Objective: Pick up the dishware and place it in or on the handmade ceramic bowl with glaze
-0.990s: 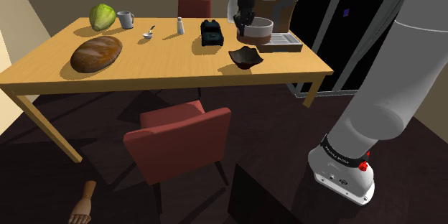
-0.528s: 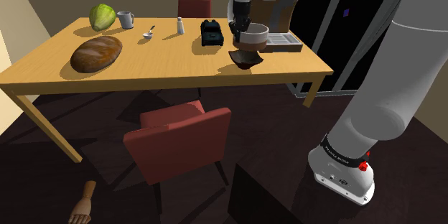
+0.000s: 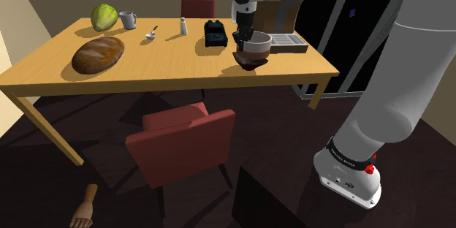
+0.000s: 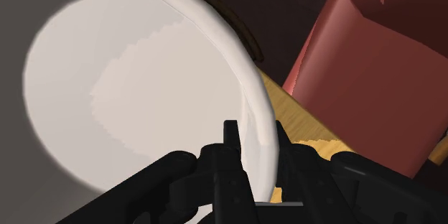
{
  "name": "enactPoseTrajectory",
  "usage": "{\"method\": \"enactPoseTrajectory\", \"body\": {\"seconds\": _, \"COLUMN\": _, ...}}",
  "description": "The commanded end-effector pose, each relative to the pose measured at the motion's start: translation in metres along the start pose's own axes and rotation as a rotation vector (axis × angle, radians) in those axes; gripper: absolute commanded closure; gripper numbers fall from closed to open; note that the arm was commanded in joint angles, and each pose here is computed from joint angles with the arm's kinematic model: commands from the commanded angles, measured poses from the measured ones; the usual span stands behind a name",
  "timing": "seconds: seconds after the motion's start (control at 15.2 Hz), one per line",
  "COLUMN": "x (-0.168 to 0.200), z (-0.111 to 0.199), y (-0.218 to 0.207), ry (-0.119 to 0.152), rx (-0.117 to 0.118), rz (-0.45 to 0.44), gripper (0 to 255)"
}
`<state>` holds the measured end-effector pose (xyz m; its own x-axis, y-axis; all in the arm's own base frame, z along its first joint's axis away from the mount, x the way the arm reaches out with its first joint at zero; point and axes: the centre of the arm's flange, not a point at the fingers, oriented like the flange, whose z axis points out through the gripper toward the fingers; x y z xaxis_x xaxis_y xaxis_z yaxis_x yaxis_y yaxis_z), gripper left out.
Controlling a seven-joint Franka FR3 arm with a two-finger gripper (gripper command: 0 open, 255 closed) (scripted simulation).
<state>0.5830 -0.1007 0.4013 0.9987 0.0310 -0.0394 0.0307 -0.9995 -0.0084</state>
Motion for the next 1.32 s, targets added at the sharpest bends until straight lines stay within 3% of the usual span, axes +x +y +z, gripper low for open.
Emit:
{"method": "enactPoseTrajectory", "body": {"seconds": 0.0, "x": 0.001, "z": 0.013, "y": 0.001, "ry": 0.001, "rx": 0.0, "rz": 0.0, "gripper": 255}}
{"method": "enactPoseTrajectory", "body": {"seconds": 0.53, "x": 0.001, "z": 0.013, "y": 0.001, "ry": 0.001, "rx": 0.0, "rz": 0.0, "gripper": 255}}
{"method": "enactPoseTrajectory", "body": {"seconds": 0.59, "x": 0.001, "z": 0.013, "y": 0.001, "ry": 0.001, "rx": 0.0, "rz": 0.0, "gripper": 0}}
{"method": "enactPoseTrajectory", "body": {"seconds": 0.92, "x": 0.001, "z": 0.013, "y": 0.0, "ry": 0.001, "rx": 0.0, "rz": 0.0, "gripper": 0}}
{"method": "enactPoseTrajectory", "body": {"seconds": 1.19, "x": 0.001, "z": -0.037, "y": 0.001, "ry": 0.001, "rx": 0.0, "rz": 0.0, "gripper": 0}}
{"method": "enactPoseTrajectory", "body": {"seconds": 1.25, "x": 0.001, "z": -0.037, "y": 0.001, "ry": 0.001, "rx": 0.0, "rz": 0.0, "gripper": 0}}
